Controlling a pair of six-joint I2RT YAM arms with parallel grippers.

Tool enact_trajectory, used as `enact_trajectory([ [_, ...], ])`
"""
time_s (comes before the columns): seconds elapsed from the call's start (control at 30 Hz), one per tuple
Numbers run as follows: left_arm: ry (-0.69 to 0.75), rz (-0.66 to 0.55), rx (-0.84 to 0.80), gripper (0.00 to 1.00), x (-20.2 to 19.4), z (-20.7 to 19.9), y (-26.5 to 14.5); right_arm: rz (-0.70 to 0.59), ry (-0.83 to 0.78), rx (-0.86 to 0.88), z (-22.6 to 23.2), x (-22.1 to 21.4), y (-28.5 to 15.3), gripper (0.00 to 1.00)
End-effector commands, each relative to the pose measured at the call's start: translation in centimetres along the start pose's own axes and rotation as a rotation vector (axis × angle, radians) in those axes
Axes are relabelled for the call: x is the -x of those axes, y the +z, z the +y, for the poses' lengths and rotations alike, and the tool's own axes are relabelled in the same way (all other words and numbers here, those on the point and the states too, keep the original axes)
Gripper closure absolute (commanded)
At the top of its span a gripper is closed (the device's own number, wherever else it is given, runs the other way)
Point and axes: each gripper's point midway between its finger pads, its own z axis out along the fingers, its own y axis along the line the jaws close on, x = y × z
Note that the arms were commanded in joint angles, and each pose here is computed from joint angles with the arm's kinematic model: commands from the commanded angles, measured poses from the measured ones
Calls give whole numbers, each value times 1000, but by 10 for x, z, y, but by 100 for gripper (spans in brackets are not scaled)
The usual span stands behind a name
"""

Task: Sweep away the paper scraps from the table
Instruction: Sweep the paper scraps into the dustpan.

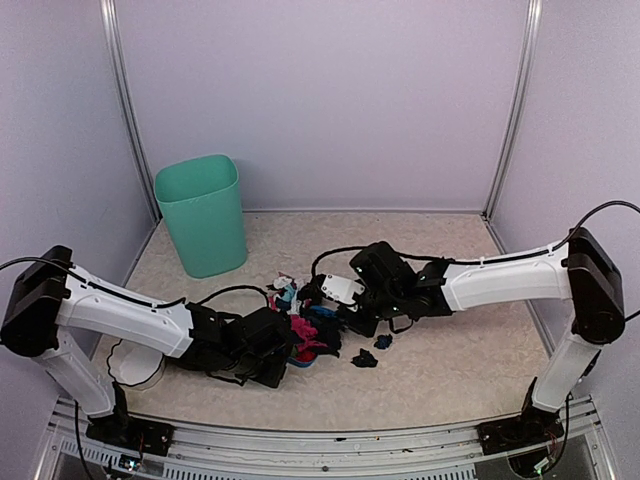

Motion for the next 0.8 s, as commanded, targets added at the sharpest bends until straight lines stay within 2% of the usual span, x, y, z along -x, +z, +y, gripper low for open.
enact_trajectory([
  [0.0, 24, 59, 23, 100, -16, 8, 14, 31, -3, 70, 21, -11, -13, 100],
  [0.77, 47, -148, 0, 100, 15, -4, 21, 82, 53, -182, -26, -35, -59, 100],
])
